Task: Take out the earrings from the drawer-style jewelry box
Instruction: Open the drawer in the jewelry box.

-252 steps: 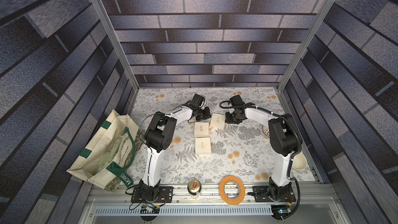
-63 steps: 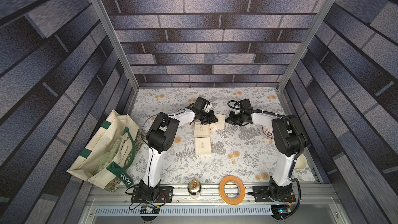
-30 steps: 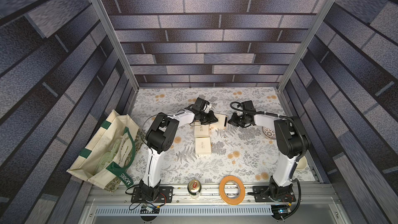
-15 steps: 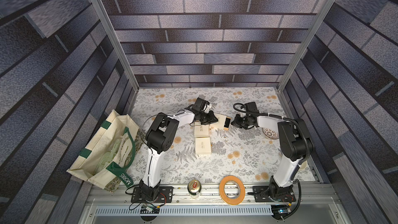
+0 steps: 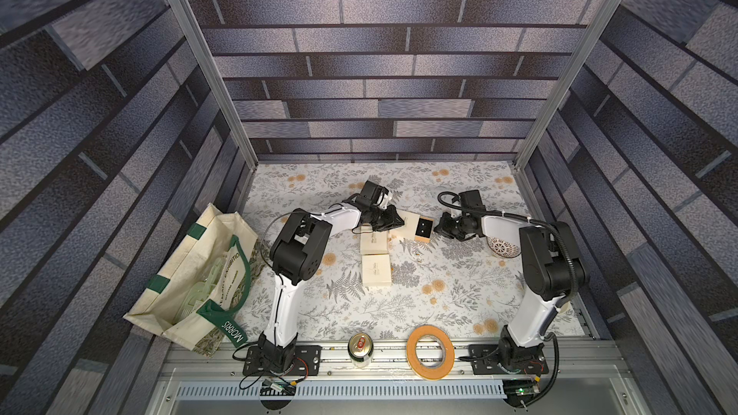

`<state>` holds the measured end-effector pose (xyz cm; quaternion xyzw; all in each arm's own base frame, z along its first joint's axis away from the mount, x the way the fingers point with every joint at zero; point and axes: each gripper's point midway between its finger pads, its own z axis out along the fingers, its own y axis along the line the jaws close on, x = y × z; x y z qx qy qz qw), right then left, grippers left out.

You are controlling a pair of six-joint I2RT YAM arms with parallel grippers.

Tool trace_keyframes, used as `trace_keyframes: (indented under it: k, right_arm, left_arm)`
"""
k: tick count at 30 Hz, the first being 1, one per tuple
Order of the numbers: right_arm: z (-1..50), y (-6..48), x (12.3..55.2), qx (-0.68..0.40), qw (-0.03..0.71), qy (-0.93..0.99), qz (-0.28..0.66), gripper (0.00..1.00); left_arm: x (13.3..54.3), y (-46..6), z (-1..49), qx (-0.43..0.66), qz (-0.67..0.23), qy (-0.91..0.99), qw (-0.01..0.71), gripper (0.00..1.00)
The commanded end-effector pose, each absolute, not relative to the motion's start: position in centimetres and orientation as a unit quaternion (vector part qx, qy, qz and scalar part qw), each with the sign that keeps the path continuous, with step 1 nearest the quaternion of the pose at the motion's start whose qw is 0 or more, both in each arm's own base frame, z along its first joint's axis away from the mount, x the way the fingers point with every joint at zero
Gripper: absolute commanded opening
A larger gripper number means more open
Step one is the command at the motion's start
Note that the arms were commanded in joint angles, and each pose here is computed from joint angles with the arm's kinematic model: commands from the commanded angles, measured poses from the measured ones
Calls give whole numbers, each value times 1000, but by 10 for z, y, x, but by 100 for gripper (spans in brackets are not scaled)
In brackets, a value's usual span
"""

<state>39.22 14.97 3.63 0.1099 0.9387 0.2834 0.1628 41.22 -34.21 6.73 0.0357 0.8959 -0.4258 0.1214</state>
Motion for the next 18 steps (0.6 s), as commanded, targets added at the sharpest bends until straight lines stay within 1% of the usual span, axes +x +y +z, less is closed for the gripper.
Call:
trace_keyframes:
  k: [1, 7, 9, 11, 14, 18]
  right_arm:
    - [40, 135, 389, 117, 169, 943, 263, 0]
    - [47, 137, 393, 102, 170, 944, 265, 1]
    - [50, 138, 393, 95, 169, 945, 263, 5]
    - [62, 139, 403, 89, 181, 943, 264, 12]
    - [68, 138, 407, 83, 186, 945, 257, 19]
    - [82, 135, 413, 75, 198, 947, 243, 22]
  left_arm:
    - [399, -307, 19, -21, -353, 932, 77, 16]
    - [399, -308, 21, -18, -355, 931, 77, 16]
    - [399, -309, 21, -18, -356, 931, 76, 16]
    - [399, -309, 21, -17, -357, 931, 76, 16]
    - [399, -311, 21, -16, -358, 930, 75, 16]
    - [399, -313, 24, -13, -359, 930, 77, 16]
